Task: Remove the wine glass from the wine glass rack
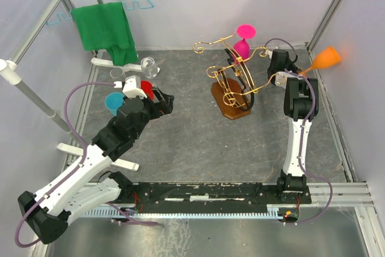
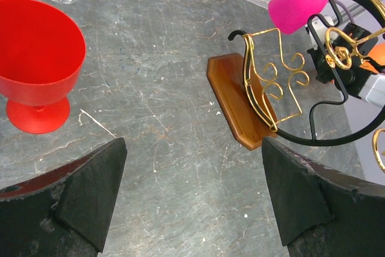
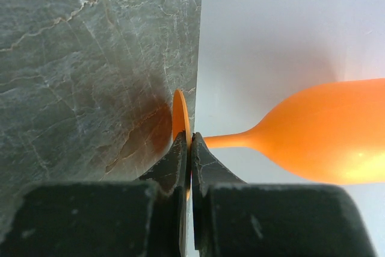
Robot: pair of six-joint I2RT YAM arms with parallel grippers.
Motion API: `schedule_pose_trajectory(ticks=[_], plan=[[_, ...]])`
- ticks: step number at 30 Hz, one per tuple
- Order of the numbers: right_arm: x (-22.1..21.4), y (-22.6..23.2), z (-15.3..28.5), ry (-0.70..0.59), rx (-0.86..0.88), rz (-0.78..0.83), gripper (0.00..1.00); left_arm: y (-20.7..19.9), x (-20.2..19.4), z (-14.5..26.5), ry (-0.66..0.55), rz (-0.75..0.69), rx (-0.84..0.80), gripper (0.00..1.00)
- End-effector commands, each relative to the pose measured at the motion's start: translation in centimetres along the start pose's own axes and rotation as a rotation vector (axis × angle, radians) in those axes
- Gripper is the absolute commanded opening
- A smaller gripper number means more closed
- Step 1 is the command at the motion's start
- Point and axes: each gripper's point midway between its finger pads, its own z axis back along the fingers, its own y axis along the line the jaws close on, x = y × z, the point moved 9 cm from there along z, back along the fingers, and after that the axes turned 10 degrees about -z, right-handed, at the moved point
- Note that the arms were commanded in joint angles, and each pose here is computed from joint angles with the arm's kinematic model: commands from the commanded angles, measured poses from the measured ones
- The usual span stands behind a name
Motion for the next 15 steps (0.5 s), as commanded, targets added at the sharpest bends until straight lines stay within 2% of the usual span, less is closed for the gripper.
schedule_pose_trajectory(ticks=[1,15], plan=[[1.2,0.4,0.7,-0.06,-0.074,0.012,0.01,-0.2,0.5,0.5,-0.037,0.029,-0.032,0.99],[1.2,4.5,2.2,-0.087,-0.001,0.233,0.01,0.4,0.7,1.7,-0.046,0.029,-0.028,0.99]])
